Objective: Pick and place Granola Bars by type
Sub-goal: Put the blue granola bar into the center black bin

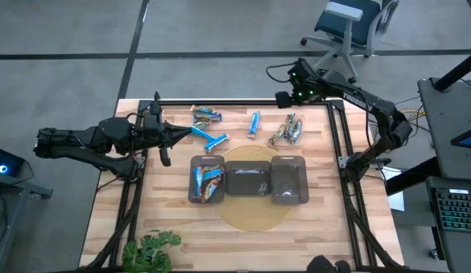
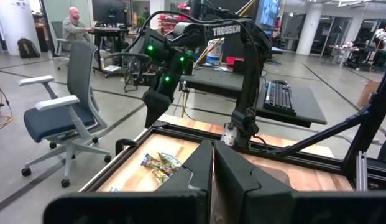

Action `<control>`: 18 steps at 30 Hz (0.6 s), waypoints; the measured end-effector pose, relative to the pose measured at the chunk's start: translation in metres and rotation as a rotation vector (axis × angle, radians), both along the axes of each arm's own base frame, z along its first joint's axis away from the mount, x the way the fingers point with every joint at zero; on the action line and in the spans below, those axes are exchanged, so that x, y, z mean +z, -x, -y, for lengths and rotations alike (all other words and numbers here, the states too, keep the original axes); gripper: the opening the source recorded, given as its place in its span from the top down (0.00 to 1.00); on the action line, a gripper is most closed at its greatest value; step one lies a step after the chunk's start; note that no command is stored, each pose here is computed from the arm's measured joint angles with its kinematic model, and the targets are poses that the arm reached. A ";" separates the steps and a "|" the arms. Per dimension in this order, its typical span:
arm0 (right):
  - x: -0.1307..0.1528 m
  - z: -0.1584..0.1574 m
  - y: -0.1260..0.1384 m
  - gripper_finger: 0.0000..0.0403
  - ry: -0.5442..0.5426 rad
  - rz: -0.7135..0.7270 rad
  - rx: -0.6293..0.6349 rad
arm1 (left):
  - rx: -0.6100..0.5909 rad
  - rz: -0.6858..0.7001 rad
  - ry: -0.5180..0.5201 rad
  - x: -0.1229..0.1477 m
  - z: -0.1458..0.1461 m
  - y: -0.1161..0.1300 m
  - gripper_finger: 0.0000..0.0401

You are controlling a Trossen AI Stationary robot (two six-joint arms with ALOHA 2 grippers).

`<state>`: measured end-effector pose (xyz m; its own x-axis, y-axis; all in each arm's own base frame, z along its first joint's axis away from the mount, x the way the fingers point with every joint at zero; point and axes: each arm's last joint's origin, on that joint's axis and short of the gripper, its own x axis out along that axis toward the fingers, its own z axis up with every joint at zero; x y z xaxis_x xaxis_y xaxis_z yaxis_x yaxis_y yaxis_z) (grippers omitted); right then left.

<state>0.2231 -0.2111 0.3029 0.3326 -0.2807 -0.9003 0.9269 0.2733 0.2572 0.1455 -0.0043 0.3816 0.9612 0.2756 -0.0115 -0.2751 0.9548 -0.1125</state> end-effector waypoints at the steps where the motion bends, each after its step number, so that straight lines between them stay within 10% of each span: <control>1: -0.002 0.001 0.001 0.40 -0.010 -0.013 -0.007 | 0.000 0.002 0.006 0.000 0.000 0.000 1.00; 18: -0.069 0.021 -0.012 0.40 -0.182 -0.236 -0.092 | 0.004 0.011 0.042 0.000 0.000 0.000 1.00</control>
